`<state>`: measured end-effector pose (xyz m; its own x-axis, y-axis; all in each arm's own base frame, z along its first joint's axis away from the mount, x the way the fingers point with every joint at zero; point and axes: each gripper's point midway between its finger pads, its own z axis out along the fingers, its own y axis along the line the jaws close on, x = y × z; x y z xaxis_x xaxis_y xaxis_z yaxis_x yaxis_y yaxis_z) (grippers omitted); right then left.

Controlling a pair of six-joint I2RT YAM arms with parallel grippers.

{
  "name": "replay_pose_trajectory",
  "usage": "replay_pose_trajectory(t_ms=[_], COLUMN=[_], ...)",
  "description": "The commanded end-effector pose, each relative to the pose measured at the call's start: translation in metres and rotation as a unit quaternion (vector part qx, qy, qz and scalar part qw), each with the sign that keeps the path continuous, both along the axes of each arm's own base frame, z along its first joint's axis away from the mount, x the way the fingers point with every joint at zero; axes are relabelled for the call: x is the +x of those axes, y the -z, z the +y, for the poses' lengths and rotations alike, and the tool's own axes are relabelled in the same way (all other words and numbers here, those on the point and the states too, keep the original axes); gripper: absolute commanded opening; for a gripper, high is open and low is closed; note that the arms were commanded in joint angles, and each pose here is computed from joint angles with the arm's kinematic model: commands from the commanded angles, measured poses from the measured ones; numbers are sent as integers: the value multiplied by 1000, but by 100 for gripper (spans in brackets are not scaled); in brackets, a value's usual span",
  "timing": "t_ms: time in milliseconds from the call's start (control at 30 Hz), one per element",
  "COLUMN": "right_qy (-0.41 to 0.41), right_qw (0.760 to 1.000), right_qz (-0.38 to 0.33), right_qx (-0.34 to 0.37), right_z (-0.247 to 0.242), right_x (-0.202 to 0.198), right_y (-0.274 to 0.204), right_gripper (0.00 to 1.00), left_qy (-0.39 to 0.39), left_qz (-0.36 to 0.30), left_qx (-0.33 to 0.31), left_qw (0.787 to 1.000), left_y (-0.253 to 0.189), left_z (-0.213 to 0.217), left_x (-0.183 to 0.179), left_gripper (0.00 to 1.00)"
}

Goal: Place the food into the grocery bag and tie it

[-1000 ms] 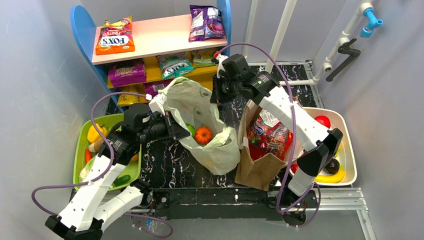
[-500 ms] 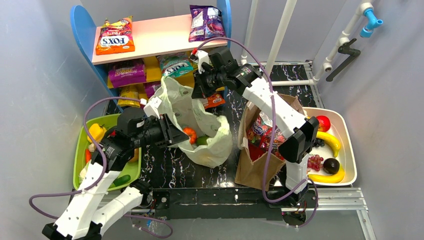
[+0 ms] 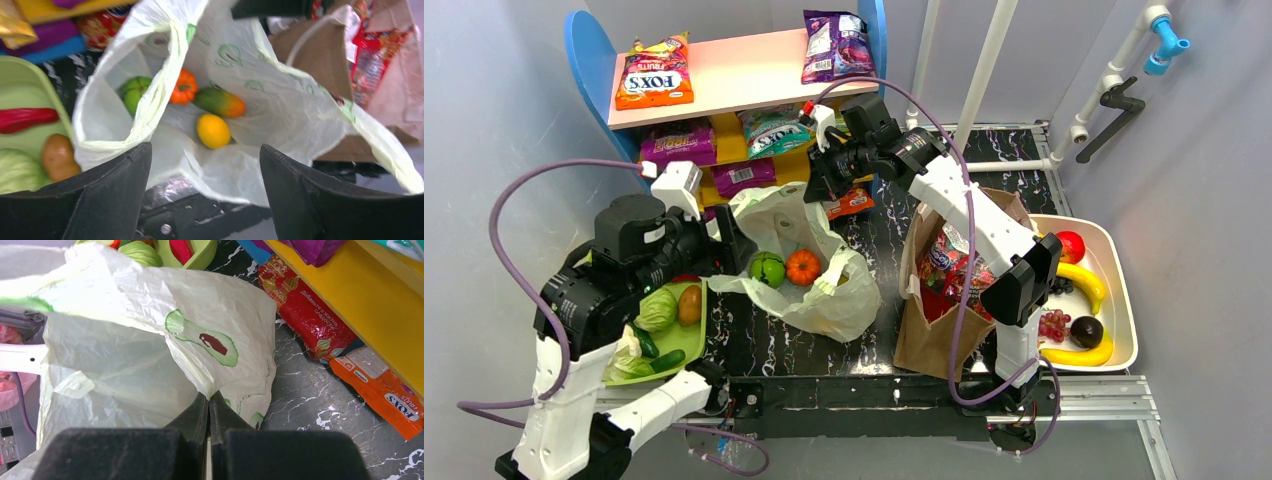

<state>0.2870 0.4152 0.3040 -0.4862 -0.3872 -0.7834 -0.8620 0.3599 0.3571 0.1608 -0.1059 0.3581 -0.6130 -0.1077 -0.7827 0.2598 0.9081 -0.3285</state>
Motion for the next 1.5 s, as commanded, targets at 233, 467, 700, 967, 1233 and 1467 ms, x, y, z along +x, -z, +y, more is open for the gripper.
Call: replay_pose_trajectory(t_ms=[233, 467, 700, 967, 1233, 1467], right_qy=[-18, -17, -17, -20, 226, 377], right_qw=[999, 999, 999, 998, 973, 921], right_qz=[-27, -25, -18, 25, 40, 98], right_qx=[20, 22, 23, 58, 3, 28], right_z=[-2, 0, -1, -2, -57, -119], right_x=[-7, -6, -8, -20, 11, -16], right_y=[-22, -22, -22, -42, -56, -61], right_gripper=[1, 1, 1, 1, 77, 83], left_qy=[-24, 57, 88, 71, 54, 19], left_qz=[-59, -71, -45, -33, -11, 6], left_qx=[214, 222, 215, 224, 148, 99], left_qw=[975, 971, 972, 972, 987, 995], left_y=[-9, 3, 22, 27, 23, 17], left_z=[55, 29, 10, 11, -18, -42], left_x=[31, 43, 55, 64, 80, 112], left_gripper=[80, 79, 47, 0, 0, 0])
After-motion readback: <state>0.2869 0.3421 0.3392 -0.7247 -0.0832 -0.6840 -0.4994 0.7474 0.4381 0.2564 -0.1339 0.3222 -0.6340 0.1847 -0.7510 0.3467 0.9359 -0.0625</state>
